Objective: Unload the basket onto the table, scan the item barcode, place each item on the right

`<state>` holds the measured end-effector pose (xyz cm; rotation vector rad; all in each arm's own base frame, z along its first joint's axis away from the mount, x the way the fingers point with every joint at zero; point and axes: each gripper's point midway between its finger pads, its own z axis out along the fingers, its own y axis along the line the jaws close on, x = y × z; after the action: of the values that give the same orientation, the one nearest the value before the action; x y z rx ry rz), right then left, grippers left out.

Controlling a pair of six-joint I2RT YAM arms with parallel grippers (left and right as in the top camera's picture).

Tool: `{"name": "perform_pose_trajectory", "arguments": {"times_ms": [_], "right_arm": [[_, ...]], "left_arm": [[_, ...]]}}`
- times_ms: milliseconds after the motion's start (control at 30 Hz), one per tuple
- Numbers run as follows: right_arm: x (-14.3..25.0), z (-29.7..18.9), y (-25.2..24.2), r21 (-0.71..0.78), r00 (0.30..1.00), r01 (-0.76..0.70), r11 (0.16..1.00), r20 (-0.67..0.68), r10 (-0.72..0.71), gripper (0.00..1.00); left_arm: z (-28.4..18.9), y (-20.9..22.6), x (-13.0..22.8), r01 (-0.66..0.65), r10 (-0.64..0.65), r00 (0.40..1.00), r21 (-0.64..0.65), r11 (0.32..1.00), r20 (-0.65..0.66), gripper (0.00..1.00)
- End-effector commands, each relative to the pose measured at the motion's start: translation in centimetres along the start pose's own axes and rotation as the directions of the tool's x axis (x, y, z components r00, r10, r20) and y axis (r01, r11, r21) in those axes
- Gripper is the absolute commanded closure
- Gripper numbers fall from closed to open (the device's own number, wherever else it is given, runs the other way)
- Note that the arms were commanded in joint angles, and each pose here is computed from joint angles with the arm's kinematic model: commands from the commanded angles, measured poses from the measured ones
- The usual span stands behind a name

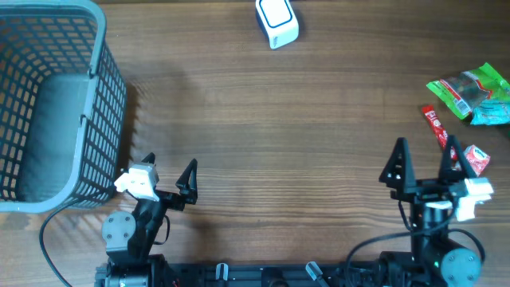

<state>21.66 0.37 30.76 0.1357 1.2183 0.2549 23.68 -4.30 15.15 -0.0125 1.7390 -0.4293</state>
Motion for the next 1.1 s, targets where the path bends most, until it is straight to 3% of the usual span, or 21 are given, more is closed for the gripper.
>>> {"name": "perform_pose_trajectory", "arguments": {"times_ms": [0,167,400,1000,1067], "right_arm": [[2.3,-0.1,-1.2,0.037,1.000,0.016,0.999,-0.008,-0.016,0.00],[7.9,-0.5,-3.3,0.091,0.992,0.055,0.994,-0.117,-0.044,0.00],[12.5,-1.7,-4.7,0.128,0.943,0.140,0.982,-0.320,-0.093,0.00],[12.8,-1.6,-3.6,0.074,0.939,0.137,0.988,-0.327,-0.105,0.00],[12.8,-1.6,-3.6,0.074,0.939,0.136,0.988,-0.327,-0.105,0.00]], "left_arm": [[0.0,-0.1,0.2,-0.016,0.016,1.000,0.005,1.000,-0.004,0.00],[0.0,-0.1,0.2,-0.015,0.015,1.000,0.005,1.000,-0.004,0.00],[0.0,-0.1,0.2,-0.015,0.015,1.000,0.005,1.000,-0.004,0.00],[0.0,-0.1,0.2,-0.015,0.015,1.000,0.005,1.000,-0.004,0.00],[0.0,1.3,-0.1,-0.036,0.036,0.999,-0.076,0.996,0.010,0.00]]}}
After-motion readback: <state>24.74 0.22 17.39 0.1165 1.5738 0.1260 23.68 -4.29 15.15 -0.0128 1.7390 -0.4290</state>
